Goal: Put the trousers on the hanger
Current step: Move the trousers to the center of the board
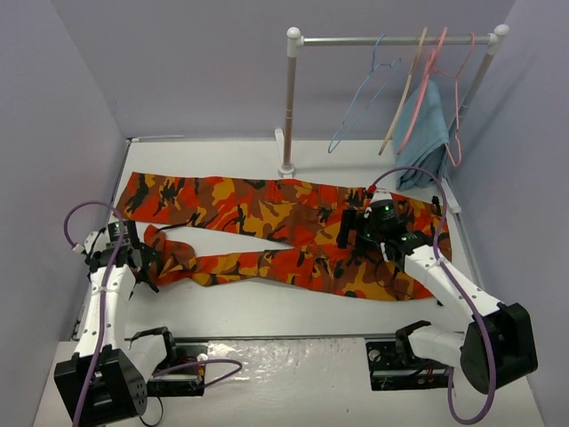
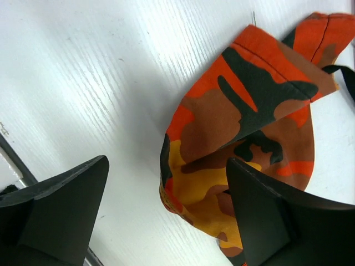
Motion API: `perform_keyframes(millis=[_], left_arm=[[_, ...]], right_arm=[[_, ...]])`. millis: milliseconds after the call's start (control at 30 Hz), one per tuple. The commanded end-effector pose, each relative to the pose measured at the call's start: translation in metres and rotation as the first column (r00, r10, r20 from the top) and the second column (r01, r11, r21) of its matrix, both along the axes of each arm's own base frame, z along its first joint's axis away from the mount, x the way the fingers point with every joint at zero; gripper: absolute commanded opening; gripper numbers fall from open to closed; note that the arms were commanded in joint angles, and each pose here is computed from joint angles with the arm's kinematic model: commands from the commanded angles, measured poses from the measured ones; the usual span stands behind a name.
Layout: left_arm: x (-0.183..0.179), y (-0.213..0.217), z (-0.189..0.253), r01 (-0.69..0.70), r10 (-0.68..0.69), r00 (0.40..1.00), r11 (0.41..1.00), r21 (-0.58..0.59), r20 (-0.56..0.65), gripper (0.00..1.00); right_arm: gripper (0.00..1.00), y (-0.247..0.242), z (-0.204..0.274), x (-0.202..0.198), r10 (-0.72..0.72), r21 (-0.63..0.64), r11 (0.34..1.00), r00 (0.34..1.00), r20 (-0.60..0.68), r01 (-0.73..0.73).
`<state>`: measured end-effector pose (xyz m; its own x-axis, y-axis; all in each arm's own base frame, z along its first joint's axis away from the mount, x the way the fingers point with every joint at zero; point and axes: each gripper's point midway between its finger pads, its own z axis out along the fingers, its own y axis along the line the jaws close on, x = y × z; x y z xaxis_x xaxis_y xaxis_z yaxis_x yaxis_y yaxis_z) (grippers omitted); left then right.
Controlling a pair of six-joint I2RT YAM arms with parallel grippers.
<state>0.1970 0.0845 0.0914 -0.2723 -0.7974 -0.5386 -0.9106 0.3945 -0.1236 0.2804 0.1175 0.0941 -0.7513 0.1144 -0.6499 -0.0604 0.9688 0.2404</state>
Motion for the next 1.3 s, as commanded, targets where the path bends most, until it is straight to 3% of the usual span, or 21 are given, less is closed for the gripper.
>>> perform_keyframes(millis=[0, 100, 200, 533, 833, 1100, 1267], left_arm=[[0.032, 0.002, 0.034, 0.158, -0.161, 0.984, 0.986, 0.050, 0.076, 0.86], [0.074, -0.012, 0.050, 0.361, -0.366, 0.915, 0.931, 0.058, 0.173, 0.82], [0.098, -0.023, 0.051, 0.488, -0.486, 0.854, 0.872, 0.040, 0.184, 0.70], [0.137, -0.016, 0.011, 0.586, -0.586, 0.810, 0.809, -0.046, 0.021, 0.69], [0.123, -0.015, -0.029, 0.586, -0.593, 0.797, 0.805, -0.090, -0.118, 0.63], [0.119, 0.001, -0.040, 0.547, -0.546, 0.812, 0.835, -0.055, -0.205, 0.31], [0.122, 0.002, -0.051, 0.541, -0.542, 0.809, 0.838, -0.075, -0.228, 0.00]], right_arm=[[1.00, 0.006, 0.018, 0.003, 0.032, 0.020, 0.999, 0.997, 0.067, -0.034], [1.00, 0.009, 0.021, 0.002, 0.049, 0.023, 0.998, 0.996, 0.079, -0.051], [1.00, 0.012, 0.023, 0.002, 0.059, 0.026, 0.998, 0.994, 0.087, -0.061], [1.00, 0.015, 0.023, -0.002, 0.068, 0.038, 0.997, 0.994, 0.088, -0.072], [1.00, 0.013, 0.022, 0.000, 0.049, 0.038, 0.998, 0.995, 0.083, -0.052], [1.00, 0.012, 0.019, 0.000, 0.033, 0.040, 0.999, 0.997, 0.074, -0.036], [1.00, 0.012, 0.017, 0.000, 0.029, 0.039, 0.999, 0.997, 0.070, -0.032]])
